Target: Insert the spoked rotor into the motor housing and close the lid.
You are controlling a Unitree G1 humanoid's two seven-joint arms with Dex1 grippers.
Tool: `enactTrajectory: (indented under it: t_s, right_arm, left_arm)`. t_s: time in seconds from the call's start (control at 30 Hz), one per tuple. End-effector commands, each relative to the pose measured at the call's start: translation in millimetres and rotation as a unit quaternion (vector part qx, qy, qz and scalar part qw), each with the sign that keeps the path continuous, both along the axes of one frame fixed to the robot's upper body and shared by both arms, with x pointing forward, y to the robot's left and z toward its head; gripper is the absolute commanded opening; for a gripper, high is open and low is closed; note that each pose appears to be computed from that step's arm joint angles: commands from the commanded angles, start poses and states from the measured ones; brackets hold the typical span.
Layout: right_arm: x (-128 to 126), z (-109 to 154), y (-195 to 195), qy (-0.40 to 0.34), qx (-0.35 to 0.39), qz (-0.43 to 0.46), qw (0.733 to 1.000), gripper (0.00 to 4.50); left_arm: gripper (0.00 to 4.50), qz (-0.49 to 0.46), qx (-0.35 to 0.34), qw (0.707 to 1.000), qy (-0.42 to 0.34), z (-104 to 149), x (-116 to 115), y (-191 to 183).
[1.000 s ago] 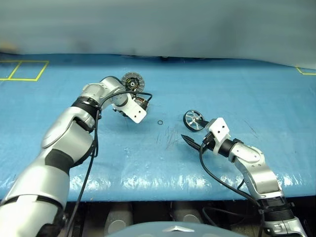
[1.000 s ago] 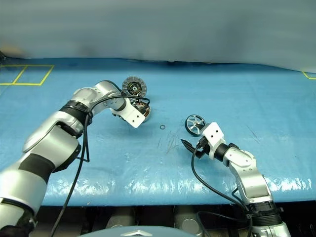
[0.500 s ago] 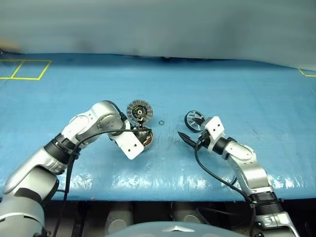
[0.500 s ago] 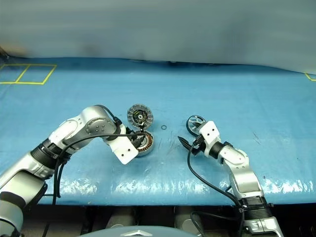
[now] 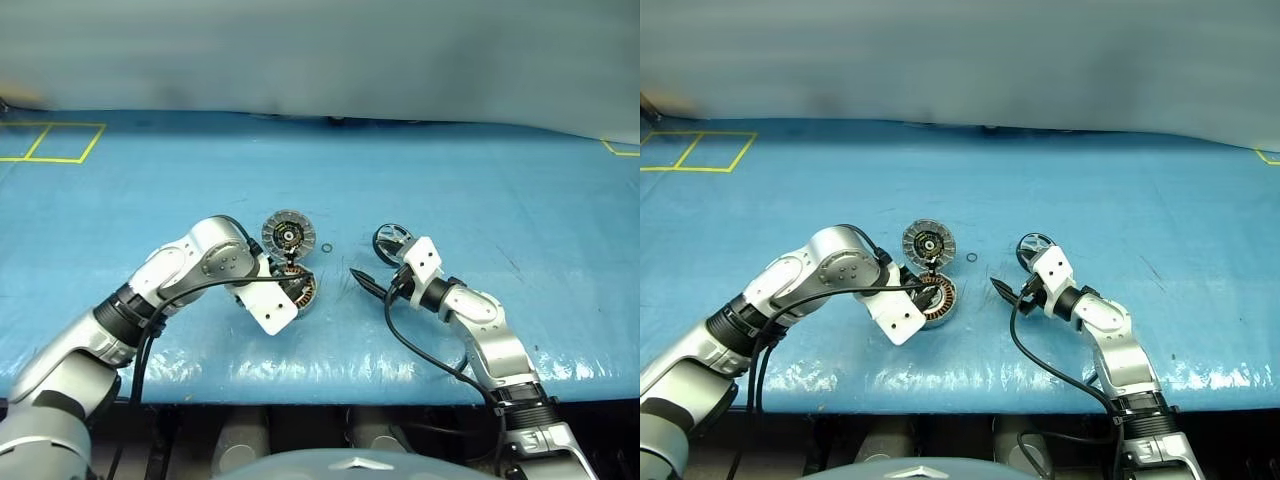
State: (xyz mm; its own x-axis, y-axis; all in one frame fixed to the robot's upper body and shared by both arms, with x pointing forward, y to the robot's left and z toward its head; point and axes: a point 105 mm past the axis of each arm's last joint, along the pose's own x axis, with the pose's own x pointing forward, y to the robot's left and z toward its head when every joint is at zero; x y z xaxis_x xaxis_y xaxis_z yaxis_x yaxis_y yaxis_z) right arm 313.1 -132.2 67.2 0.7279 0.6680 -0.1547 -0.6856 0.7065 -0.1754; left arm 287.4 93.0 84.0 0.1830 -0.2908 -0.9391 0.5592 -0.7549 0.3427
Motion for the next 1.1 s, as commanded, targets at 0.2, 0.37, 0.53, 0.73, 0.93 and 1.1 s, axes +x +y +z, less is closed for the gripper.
enactTrajectory:
  t_s: [0.2,0.37,0.53,0.73,0.93,1.1]
  right_arm:
    - [4,13,9,-0.026,0.016,0.017,0.999,4.5]
    - [5,14,13,-0.022,0.024,0.025,0.999,4.5]
    - [5,10,24,-0.012,0.032,0.044,0.998,4.5]
    - [8,4,36,-0.004,0.035,0.055,0.998,4.5]
    - [21,-8,42,0.015,0.005,0.04,0.999,4.5]
    - [28,-12,49,0.027,-0.013,0.036,0.999,4.5]
  left_arm:
    - [4.34,0.047,-0.061,0.997,0.022,11,-4,0]
    - [4.34,0.084,-0.109,0.986,0.094,20,-24,5]
    - [4.34,0.119,-0.158,0.967,0.16,34,-41,17]
    - [4.34,0.197,-0.252,0.936,0.146,45,-32,29]
    - [4.34,0.303,-0.388,0.856,0.16,40,-25,40]
    - [4.34,0.363,-0.509,0.756,0.195,27,-32,40]
